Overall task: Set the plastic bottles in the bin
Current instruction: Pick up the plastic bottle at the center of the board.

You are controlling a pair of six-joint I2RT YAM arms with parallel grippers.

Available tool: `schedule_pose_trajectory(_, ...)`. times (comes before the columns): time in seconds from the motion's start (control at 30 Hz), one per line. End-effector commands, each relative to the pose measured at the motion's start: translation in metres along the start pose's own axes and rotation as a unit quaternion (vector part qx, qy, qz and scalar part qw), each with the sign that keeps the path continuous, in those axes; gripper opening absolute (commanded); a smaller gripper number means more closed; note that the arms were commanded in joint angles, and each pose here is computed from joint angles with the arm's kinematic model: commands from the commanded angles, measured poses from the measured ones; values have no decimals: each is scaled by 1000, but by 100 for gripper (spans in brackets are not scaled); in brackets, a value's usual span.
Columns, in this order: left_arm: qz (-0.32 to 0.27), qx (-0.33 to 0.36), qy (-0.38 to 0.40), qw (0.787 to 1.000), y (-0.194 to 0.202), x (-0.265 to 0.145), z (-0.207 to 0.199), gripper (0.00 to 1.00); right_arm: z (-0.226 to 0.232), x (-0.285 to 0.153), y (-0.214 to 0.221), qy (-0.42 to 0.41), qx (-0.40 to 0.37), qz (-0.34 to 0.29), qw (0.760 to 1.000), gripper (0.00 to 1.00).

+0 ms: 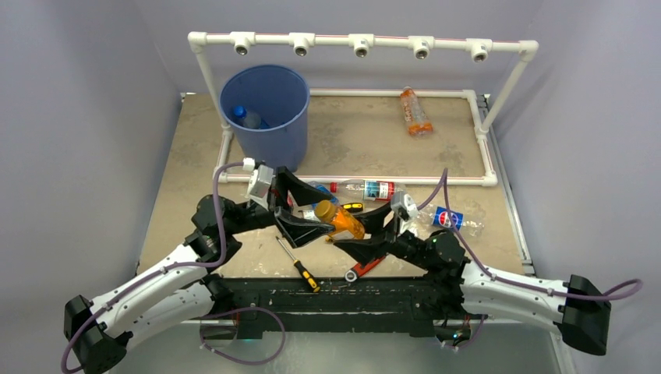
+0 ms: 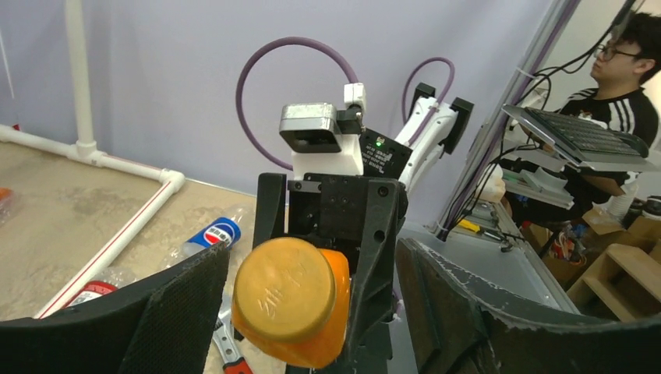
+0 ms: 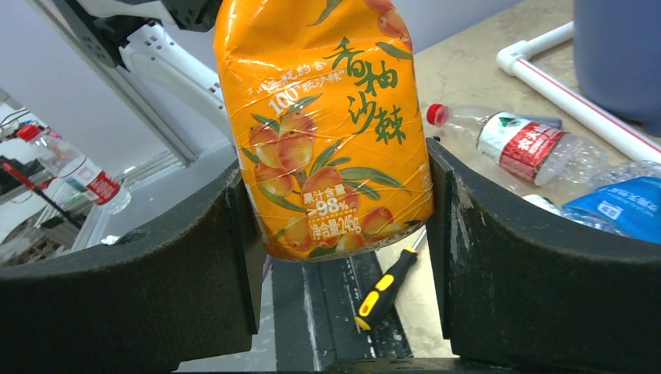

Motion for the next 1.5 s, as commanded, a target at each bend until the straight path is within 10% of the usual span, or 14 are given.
schedule_pose_trajectory(0.0,-22,9,47,999,-10,2,-11,73,23,16,-22,-26,-19,-52,998,32)
schedule_pose_trajectory(0.47,-15,4,75,997,-10,4,-16,59,29,11,-29,-22,-4,-84,996,30)
schedule_pose_trajectory(0.77,-15,10,75,997,-11,4,-16,8,29,14,-24,-21,4,-71,997,33)
schedule_pose_trajectory(1.07,-16,24,40,999,-10,1,-9,0,25,17,-20,20,43,-39,998,97)
schedule_pose_trajectory(1.47,-36,106,-143,983,-37,-18,21,0,43,0,-60,72,34,-24,997,99)
Point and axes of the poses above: each gripper's point midway between its finger pads, its own x axis out along the fingers, its own z axis along the line the jaws close on, y = z × x, the point moved 6 cm from there along -x, back along the fingers, and after that the axes turned 12 degrees about x, right-handed, at the moved point
